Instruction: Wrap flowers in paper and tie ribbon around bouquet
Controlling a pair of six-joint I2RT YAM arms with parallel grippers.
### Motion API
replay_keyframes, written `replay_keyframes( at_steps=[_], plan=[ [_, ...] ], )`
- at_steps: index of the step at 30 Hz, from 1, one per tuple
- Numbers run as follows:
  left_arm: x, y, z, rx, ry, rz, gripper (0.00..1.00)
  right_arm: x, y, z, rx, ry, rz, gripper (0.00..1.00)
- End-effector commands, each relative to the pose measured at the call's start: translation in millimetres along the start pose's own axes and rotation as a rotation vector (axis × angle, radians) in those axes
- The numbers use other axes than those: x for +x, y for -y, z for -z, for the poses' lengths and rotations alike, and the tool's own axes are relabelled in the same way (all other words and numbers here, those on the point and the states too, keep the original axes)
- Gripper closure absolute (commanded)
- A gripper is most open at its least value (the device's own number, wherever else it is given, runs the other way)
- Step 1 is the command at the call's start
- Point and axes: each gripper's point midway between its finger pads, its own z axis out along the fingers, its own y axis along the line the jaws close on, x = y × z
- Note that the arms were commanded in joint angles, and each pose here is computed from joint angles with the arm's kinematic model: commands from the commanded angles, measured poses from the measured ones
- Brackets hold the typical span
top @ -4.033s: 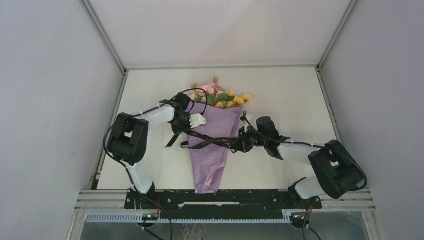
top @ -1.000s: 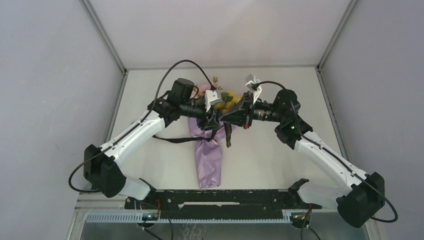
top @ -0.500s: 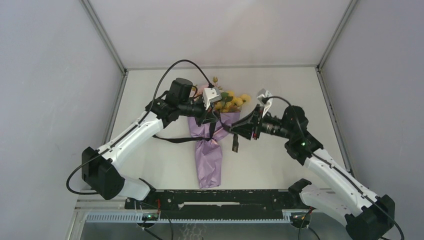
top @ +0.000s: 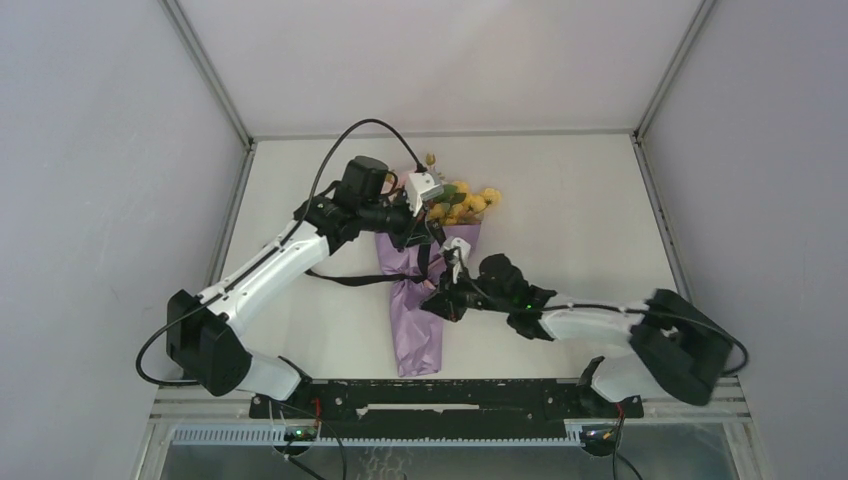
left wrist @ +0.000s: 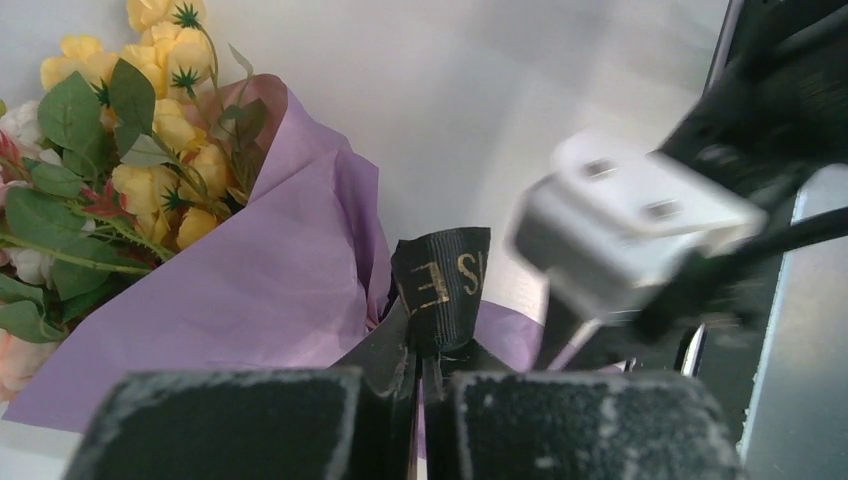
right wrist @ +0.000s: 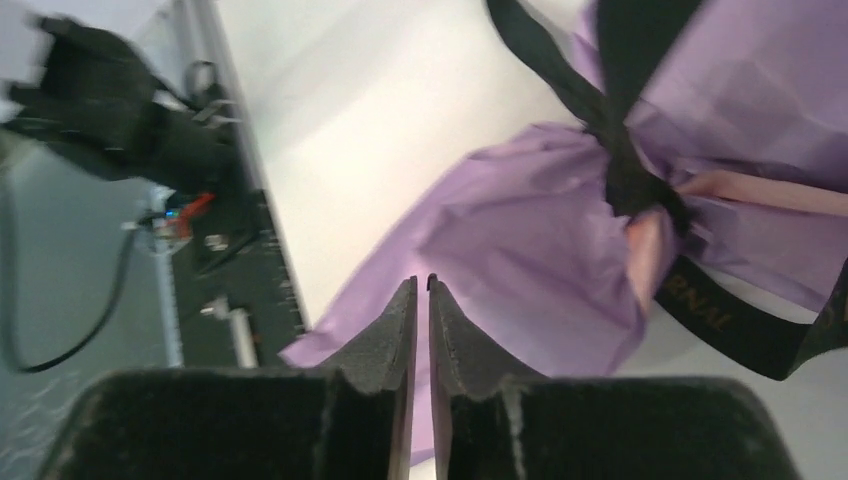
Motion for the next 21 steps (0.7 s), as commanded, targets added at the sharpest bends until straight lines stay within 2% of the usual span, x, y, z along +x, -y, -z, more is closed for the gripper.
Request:
replay_keyframes(
  at_steps=[1, 7, 10, 13, 16, 21],
  plan=[
    [-43.7, 8.2, 25.0, -0.025, 0.096, -0.02, 1.0, -34.6, 28.9, -34.9, 0.077, 0.14, 0.079, 0.88],
    [-73.9, 10.2, 44.7, -0.049, 0.119, -0.027, 1.0, 26.9, 70.3, -62.8, 0.145, -0.013, 0.044, 0.99],
    [-91.4, 16.7, 60.2, -0.054, 0.149, -0.048, 1.0, 62.6, 73.8, -58.8, 0.181, -0.081, 0.016, 1.0],
    [-98.1, 20.4, 67.6, -0.052, 0.149, -0.04, 1.0, 76.2, 71.2, -55.3, 0.175, -0.116, -0.003, 1.0],
    [-88.2, 20.2, 63.7, -0.045, 0.129, -0.042, 1.0, 63.6, 59.7, -52.1, 0.151, -0.097, 0.041, 1.0],
    [-54.0, -0.5, 45.0, -0.106, 0.04, -0.037, 1.0, -11.8, -2.5, -25.6, 0.012, 0.03, 0.196, 0.85]
  ],
)
